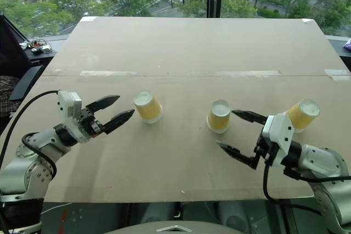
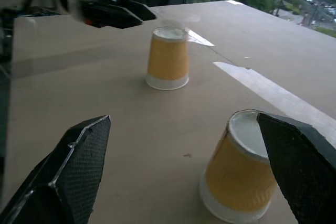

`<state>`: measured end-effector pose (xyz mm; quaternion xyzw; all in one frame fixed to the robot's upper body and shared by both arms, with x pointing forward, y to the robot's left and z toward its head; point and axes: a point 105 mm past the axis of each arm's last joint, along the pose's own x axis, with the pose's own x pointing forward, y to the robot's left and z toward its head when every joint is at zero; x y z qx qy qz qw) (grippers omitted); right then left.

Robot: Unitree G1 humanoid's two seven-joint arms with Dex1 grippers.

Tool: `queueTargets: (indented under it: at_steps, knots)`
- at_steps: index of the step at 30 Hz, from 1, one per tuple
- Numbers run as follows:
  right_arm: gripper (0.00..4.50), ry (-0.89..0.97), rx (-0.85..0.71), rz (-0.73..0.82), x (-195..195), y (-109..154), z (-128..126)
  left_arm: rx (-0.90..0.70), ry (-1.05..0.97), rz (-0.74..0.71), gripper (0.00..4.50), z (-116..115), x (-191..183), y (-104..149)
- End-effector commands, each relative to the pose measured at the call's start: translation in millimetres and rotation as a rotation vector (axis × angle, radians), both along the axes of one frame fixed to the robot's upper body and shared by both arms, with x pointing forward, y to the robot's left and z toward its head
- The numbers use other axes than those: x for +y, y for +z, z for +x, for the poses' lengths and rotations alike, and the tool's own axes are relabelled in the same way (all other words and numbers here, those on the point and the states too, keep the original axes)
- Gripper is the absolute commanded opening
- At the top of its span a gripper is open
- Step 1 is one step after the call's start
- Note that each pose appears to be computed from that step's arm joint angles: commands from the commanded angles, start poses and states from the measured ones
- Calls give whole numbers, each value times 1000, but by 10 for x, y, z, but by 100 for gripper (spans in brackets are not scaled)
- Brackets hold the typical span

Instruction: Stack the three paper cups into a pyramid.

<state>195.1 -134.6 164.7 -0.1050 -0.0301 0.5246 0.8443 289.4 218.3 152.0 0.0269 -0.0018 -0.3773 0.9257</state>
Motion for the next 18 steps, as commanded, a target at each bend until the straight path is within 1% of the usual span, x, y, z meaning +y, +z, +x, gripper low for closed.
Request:
queueTargets:
  at_steps: [1,9,10,11,12,13,14,18]
  knots:
    - [441,23,-23,-2,13,103,-125,-5,-62,22,450,112,-66,-23]
    - [441,-53,-6,-21,-28,80,-226,12,-159,60,450,357,-247,-254]
    - [450,-59,-5,-20,-30,78,-235,8,-162,55,397,376,-257,-264]
    - [450,-70,-2,-20,-39,73,-248,4,-186,60,353,370,-287,-286]
    - [450,-77,0,-20,-46,67,-262,2,-206,61,327,360,-311,-298]
    - [450,-83,3,-21,-46,60,-274,-1,-220,58,285,353,-323,-298]
    - [450,-95,6,-19,-53,51,-287,-4,-248,43,266,334,-355,-272]
    - [450,-135,9,-19,-67,18,-307,-27,-352,12,266,292,-518,-133]
